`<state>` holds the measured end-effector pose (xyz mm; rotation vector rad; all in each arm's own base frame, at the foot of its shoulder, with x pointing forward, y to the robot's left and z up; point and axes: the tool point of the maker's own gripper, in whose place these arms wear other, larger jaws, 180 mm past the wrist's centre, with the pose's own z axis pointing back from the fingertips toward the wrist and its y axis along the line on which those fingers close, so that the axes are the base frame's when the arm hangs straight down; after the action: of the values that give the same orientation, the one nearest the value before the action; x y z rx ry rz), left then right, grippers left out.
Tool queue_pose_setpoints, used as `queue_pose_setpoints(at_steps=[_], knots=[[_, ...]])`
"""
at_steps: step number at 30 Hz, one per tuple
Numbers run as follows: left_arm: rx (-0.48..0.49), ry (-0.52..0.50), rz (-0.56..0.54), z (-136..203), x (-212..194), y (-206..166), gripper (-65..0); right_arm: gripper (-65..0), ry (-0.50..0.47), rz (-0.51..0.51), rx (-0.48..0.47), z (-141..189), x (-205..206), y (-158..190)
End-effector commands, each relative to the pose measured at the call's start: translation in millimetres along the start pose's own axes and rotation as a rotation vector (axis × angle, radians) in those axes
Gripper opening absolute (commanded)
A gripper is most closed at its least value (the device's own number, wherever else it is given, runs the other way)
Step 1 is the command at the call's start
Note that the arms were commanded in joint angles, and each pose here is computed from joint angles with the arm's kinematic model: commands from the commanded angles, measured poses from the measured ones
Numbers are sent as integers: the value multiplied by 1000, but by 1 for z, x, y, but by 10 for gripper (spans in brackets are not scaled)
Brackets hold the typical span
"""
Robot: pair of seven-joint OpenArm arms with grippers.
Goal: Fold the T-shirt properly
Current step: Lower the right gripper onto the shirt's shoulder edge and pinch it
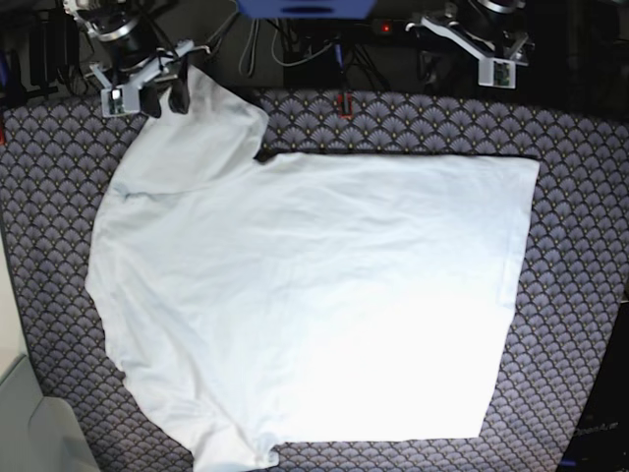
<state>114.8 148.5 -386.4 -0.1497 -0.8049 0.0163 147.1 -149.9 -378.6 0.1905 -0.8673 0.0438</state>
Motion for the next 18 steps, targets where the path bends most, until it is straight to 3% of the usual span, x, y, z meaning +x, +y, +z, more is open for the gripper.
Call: queue_pose_setpoints(at_steps=[1,11,18], knots=[[-3,-28,-6,3,7,0,-154,-381,-9,0,1,2,0,-1],[-3,-30,-5,3,8,0,-154,-383,52,-19,-36,-18,-25,-26],[-3,-30,-7,3,8,0,-154,-383,26,-6,-68,-15,-15,-48]])
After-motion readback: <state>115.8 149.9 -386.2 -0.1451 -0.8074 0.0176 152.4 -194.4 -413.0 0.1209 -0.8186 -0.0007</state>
